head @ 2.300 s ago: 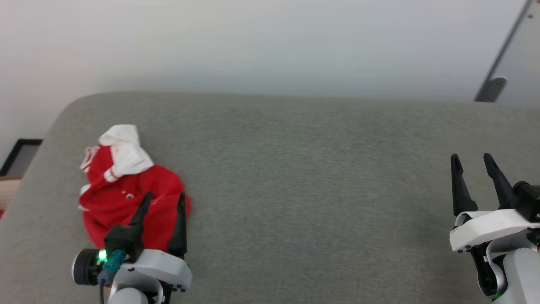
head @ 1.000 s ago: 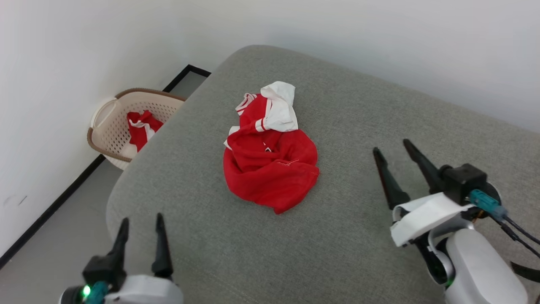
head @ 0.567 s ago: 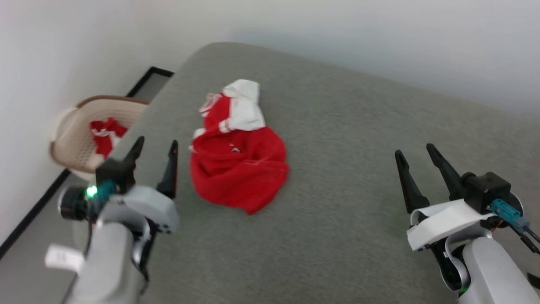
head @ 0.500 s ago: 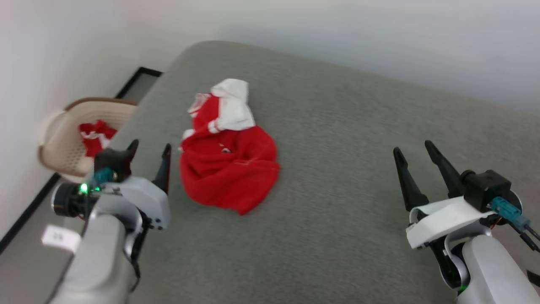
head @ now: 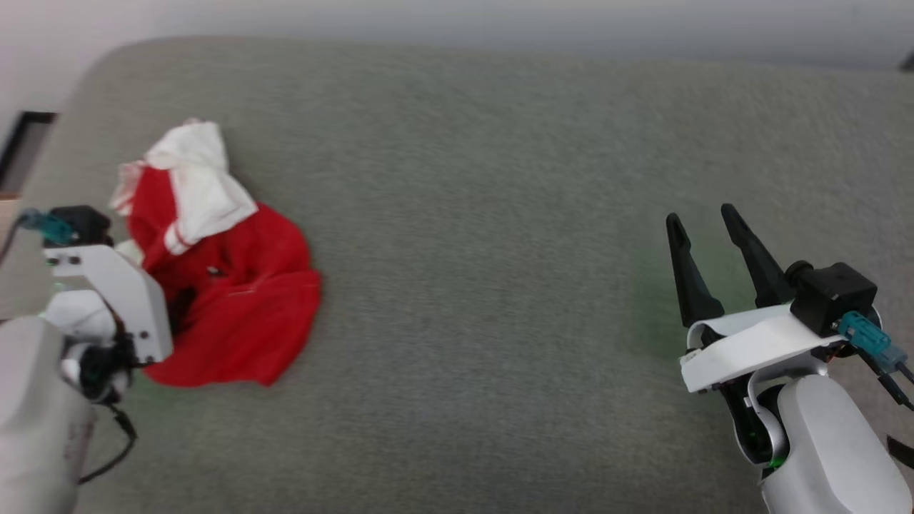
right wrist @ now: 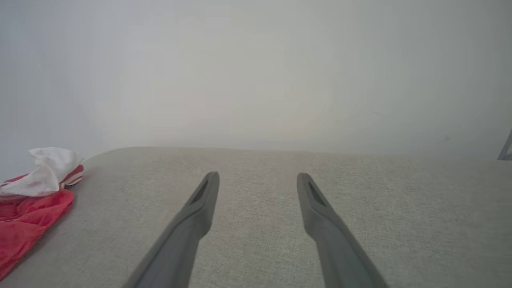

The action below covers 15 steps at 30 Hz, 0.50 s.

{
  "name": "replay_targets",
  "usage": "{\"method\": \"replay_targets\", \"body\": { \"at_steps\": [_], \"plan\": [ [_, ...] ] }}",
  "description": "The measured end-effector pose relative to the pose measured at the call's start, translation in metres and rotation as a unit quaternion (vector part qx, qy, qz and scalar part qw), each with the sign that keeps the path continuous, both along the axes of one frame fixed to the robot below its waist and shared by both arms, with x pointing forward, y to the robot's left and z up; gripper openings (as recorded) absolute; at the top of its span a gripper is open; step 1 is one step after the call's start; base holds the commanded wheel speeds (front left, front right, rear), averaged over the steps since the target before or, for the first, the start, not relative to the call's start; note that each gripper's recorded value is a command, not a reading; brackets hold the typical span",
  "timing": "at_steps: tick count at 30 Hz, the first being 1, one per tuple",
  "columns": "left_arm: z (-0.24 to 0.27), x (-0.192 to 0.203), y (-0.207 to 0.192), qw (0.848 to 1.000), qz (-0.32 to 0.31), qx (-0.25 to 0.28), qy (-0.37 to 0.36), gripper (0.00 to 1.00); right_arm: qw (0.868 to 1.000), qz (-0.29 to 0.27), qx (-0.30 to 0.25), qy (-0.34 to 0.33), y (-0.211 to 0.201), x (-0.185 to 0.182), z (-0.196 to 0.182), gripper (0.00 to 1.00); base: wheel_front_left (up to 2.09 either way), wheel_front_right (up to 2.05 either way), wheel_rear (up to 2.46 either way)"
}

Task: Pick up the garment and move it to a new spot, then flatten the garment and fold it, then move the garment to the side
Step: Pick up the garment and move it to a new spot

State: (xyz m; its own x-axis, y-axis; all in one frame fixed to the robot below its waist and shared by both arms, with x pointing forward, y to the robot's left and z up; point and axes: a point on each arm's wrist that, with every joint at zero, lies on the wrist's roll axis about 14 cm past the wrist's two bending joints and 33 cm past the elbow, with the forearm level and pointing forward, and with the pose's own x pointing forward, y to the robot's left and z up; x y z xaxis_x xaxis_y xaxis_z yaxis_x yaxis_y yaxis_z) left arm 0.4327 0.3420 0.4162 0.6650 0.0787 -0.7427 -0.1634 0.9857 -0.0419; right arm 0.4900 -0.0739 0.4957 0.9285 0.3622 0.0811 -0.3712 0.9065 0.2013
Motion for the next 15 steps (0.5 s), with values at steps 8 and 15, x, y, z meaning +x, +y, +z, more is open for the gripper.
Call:
{"method": "replay_targets", "body": {
  "at_steps": [8, 15],
  "plan": [
    [-0.045, 0.025, -0.018, 0.998, 0.002, -0.046, 0.050, 1.00, 0.999, -0.042, -0.005, 0.031, -0.033, 0.006, -0.029, 1.00, 0.00, 0.00, 0.00],
    [-0.056, 0.050, -0.030, 0.999, -0.035, -0.020, 0.029, 0.00, 0.996, -0.074, -0.006, 0.054, -0.056, 0.000, -0.046, 1.00, 0.00, 0.00, 0.00]
  ]
}}
